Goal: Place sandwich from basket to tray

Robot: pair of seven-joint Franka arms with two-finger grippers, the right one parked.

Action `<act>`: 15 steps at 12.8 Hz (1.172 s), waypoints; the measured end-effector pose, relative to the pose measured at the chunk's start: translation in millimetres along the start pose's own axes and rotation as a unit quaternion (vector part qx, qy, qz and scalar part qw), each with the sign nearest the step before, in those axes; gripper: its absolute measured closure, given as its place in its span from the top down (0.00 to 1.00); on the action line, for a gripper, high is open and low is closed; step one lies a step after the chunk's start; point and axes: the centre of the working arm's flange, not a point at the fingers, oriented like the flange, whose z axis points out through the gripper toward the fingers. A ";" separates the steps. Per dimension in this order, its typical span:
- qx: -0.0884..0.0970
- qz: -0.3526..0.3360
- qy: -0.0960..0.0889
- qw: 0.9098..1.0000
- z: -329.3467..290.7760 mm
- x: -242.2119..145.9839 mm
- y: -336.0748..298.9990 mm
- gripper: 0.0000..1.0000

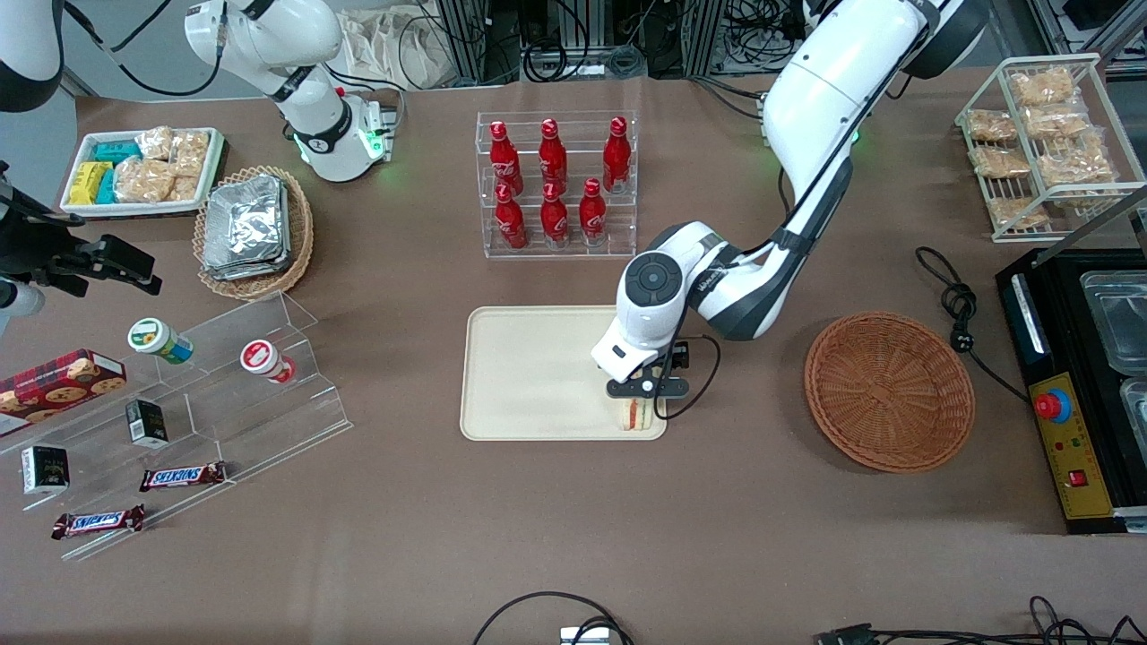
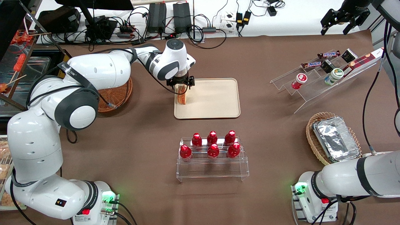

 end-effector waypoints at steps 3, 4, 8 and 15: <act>-0.003 -0.024 0.034 0.999 -38.8 23.5 -22.2 1.00; -0.006 -0.039 0.046 0.998 -57.6 32.8 -33.8 1.00; -0.025 -0.045 0.039 0.998 -136.6 64.5 -110.4 1.00; -0.015 -0.053 -0.040 0.998 -272.7 52.9 -341.6 1.00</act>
